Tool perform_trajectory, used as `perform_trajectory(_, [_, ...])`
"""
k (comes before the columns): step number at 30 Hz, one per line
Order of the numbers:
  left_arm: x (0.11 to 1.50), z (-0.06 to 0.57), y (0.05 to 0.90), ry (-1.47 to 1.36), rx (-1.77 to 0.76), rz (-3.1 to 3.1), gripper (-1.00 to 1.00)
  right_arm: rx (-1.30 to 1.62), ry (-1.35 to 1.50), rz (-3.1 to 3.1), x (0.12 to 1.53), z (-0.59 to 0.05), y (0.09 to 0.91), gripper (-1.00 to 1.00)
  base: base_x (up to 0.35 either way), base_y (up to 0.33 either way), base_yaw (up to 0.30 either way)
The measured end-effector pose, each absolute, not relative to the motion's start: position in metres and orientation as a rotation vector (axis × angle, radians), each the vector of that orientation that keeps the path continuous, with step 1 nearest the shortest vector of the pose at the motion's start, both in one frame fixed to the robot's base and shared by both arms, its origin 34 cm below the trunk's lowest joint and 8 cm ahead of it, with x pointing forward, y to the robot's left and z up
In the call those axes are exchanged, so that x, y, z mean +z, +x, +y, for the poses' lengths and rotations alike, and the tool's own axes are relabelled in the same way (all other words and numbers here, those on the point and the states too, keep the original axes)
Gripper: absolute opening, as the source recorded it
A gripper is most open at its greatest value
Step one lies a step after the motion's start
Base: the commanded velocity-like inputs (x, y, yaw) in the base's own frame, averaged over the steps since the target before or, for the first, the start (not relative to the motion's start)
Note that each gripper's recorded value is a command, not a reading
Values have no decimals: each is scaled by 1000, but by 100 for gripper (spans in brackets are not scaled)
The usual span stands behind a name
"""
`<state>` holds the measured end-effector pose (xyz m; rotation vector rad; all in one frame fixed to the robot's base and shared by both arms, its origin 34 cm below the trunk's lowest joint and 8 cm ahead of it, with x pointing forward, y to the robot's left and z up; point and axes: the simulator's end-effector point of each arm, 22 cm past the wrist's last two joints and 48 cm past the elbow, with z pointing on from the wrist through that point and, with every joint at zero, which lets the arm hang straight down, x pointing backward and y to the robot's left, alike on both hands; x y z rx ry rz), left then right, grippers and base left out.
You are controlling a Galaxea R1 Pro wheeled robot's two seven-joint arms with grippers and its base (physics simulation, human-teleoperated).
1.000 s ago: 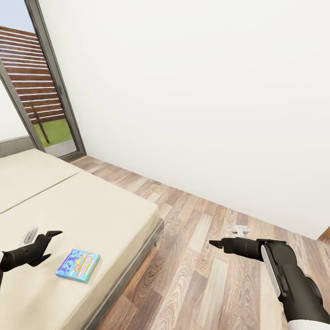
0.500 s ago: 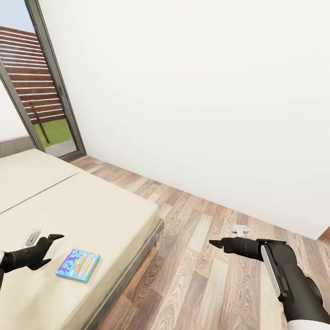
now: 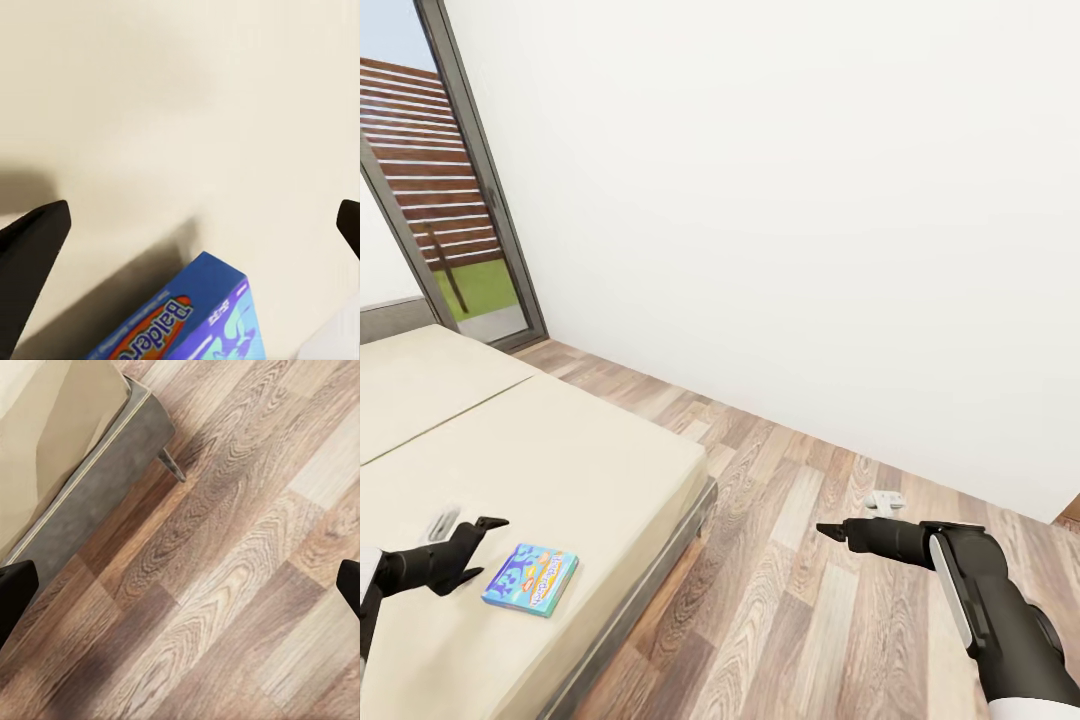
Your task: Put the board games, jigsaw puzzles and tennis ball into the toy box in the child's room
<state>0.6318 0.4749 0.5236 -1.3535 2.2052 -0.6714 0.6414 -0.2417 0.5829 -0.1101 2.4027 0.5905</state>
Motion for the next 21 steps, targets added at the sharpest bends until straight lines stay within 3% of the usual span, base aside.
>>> perform_trajectory(21, [514, 453, 632, -1355, -686, 2245, 100, 590, -110, 2403, 583, -241, 642, 100, 0, 0, -1])
